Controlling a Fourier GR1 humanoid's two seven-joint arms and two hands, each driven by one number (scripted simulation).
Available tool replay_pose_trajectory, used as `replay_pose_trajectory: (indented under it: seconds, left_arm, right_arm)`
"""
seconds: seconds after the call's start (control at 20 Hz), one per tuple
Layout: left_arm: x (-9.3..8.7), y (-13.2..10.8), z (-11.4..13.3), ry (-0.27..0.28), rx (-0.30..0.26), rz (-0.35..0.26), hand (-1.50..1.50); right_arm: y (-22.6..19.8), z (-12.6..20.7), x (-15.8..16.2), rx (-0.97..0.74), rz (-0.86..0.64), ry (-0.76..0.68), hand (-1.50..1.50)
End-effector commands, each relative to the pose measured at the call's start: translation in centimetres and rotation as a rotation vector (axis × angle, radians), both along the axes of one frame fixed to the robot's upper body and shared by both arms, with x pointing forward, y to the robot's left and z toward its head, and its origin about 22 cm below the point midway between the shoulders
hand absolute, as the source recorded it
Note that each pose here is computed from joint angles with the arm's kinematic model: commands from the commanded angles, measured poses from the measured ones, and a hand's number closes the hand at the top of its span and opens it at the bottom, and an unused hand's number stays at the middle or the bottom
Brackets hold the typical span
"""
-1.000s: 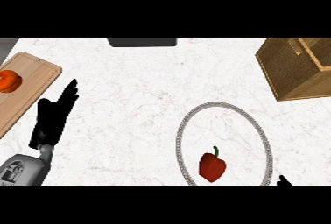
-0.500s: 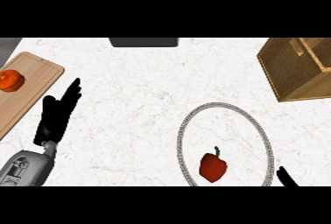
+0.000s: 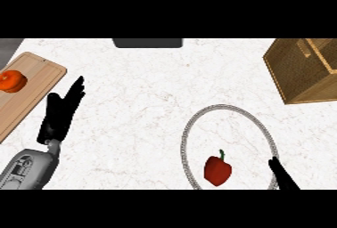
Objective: Pick the bell pepper from the placemat and place it in the basket
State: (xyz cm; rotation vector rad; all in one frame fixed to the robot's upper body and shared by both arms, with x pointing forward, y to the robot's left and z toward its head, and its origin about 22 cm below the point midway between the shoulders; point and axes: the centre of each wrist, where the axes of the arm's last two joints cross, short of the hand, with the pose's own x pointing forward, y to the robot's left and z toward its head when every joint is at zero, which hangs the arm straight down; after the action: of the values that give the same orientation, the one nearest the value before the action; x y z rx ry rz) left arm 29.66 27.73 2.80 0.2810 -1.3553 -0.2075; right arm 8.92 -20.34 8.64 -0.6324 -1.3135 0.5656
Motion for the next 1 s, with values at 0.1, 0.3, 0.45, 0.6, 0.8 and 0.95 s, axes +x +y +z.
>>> replay_pose_trajectory:
  seconds: [0.1, 0.3, 0.45, 0.6, 0.8, 0.95]
  left_arm:
    - [-0.5, -2.0, 0.4, -0.019, -0.006, -0.017, 0.00]
    - [-1.1, 0.1, -1.3, 0.014, 0.001, 0.007, 0.00]
    - [-0.3, 1.0, -0.1, -0.007, -0.003, 0.016, 0.00]
    - [0.7, 0.4, 0.9, 0.015, -0.025, -0.010, 0.00]
    - [0.6, -0.3, -1.6, 0.005, -0.010, 0.002, 0.00]
    - [0.5, 0.6, -1.7, 0.008, -0.010, -0.012, 0.00]
  right_arm:
    - [2.6, -1.2, 1.6, -0.068, 0.007, -0.058, -1.50]
    - [2.9, -2.0, 3.1, -0.070, 0.003, -0.035, -1.50]
    - [2.1, -1.2, 2.9, -0.087, 0.008, -0.064, -1.50]
    - [2.7, -4.1, 2.7, -0.093, 0.009, -0.046, -1.50]
    - [4.1, -3.3, 3.7, -0.087, 0.025, -0.047, -1.50]
    - [4.6, -3.8, 5.2, -0.057, 0.017, -0.085, -1.50]
